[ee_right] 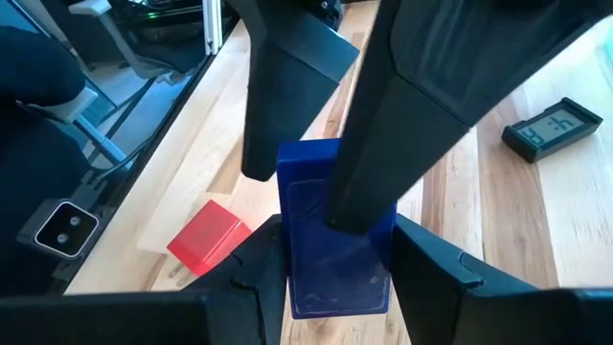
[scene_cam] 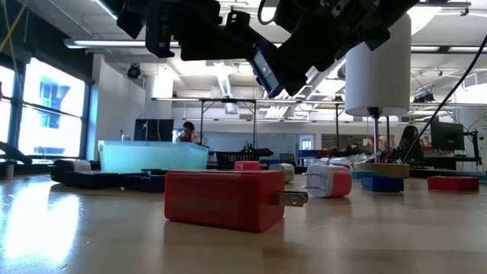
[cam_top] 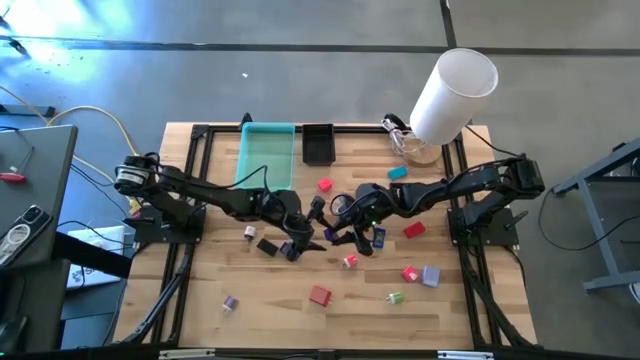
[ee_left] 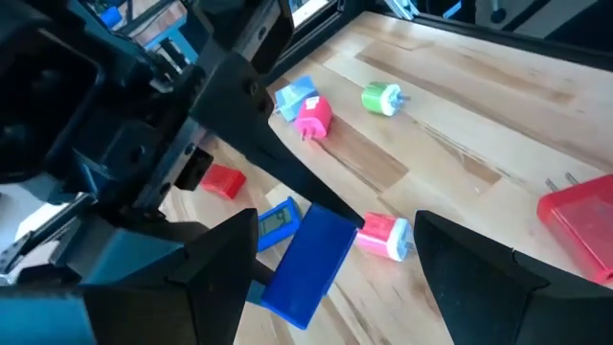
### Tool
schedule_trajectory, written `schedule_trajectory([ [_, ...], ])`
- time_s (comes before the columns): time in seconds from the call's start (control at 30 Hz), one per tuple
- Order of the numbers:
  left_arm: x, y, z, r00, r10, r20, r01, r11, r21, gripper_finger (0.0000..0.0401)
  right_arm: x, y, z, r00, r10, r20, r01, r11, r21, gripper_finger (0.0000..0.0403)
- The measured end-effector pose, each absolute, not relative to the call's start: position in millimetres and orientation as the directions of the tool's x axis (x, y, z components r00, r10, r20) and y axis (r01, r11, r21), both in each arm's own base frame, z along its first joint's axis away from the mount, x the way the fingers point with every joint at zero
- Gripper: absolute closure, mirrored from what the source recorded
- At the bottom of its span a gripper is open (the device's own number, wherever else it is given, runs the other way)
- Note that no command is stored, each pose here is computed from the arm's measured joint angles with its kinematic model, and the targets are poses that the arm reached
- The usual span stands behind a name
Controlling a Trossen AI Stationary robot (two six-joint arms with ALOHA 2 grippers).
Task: Pick & Place Office items
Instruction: Put the top right blue timer into the black bin
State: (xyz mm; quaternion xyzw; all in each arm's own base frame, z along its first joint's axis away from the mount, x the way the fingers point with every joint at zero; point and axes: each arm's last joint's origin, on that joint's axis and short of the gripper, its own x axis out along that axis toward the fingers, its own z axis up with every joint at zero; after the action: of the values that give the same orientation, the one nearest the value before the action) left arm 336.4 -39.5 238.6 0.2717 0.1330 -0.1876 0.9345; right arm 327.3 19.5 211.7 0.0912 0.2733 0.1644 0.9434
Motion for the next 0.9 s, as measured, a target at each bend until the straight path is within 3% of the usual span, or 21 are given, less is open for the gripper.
schedule_trajectory([
  [0.57,352.6,-43.0,216.1,0.909,-0.252,-0.333,0.413,0.657,0.63,0.0146,326.5,20.3,211.2,0.783,0.387,-0.487,-0.243,0.911,0.332,0.0264],
  [0.9,351.1,-50.7,220.6,0.917,-0.249,-0.312,0.398,0.614,0.682,0.0205,324.6,20.3,208.4,0.765,0.385,-0.516,-0.229,0.912,0.34,0.0264],
])
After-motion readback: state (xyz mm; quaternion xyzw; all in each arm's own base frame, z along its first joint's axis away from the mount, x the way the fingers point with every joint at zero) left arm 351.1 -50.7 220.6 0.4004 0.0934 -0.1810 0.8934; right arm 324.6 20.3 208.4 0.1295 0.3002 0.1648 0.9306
